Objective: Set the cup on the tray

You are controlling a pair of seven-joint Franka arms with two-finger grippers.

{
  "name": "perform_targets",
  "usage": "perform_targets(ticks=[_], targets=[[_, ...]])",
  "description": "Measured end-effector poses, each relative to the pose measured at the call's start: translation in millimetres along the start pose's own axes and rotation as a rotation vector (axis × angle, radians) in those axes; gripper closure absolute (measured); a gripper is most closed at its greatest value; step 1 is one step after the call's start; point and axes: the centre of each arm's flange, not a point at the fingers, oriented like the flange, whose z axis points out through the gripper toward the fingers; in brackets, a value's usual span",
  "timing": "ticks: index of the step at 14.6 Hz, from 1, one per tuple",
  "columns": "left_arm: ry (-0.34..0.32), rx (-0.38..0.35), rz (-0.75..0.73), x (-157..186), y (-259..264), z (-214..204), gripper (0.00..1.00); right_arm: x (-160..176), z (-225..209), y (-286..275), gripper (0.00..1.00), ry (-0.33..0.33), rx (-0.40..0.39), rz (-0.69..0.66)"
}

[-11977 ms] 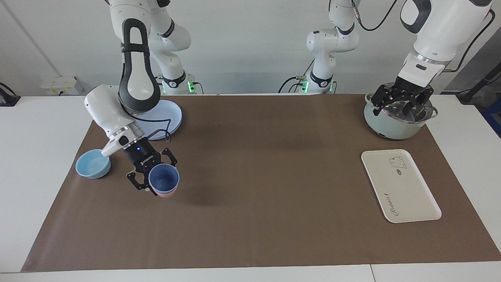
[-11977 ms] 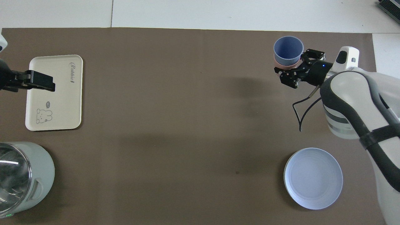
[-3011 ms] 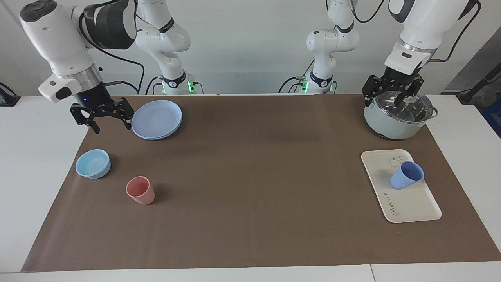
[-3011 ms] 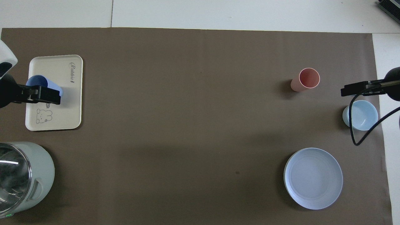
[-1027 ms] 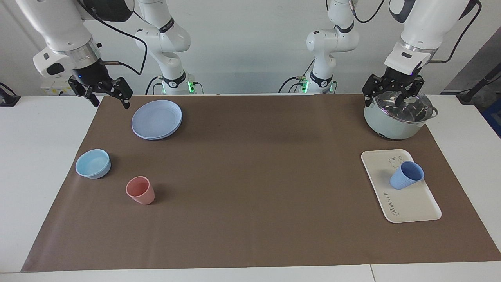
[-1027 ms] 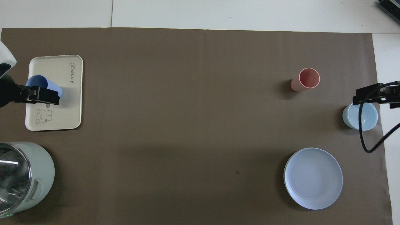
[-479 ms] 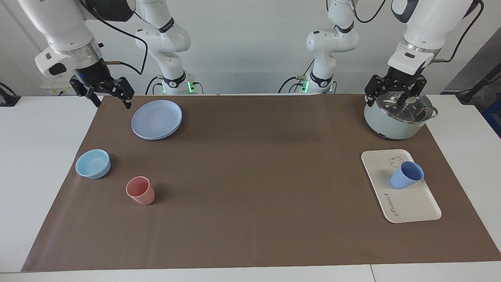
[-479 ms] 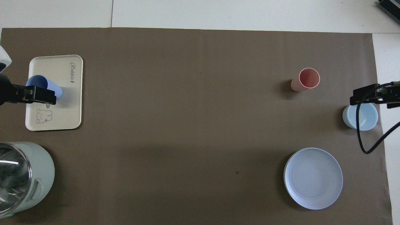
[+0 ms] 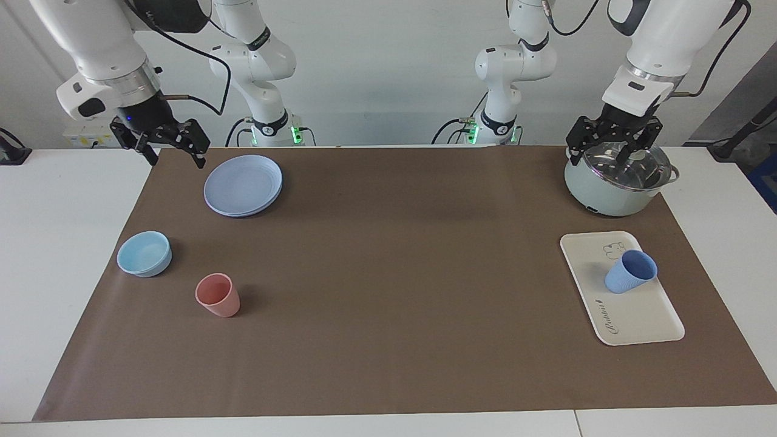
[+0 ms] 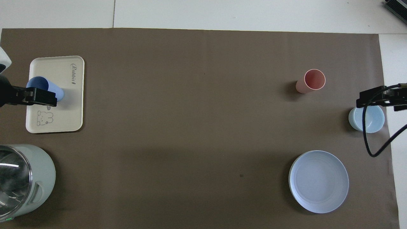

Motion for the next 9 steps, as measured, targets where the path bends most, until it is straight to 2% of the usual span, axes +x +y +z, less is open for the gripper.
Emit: perform_targets(ticks=[9], targets=[[0.000, 0.000, -0.002, 0.0, -0.8, 0.0, 0.00, -0.3, 0.0, -4.1, 0.00, 0.000, 0.000, -0.008]])
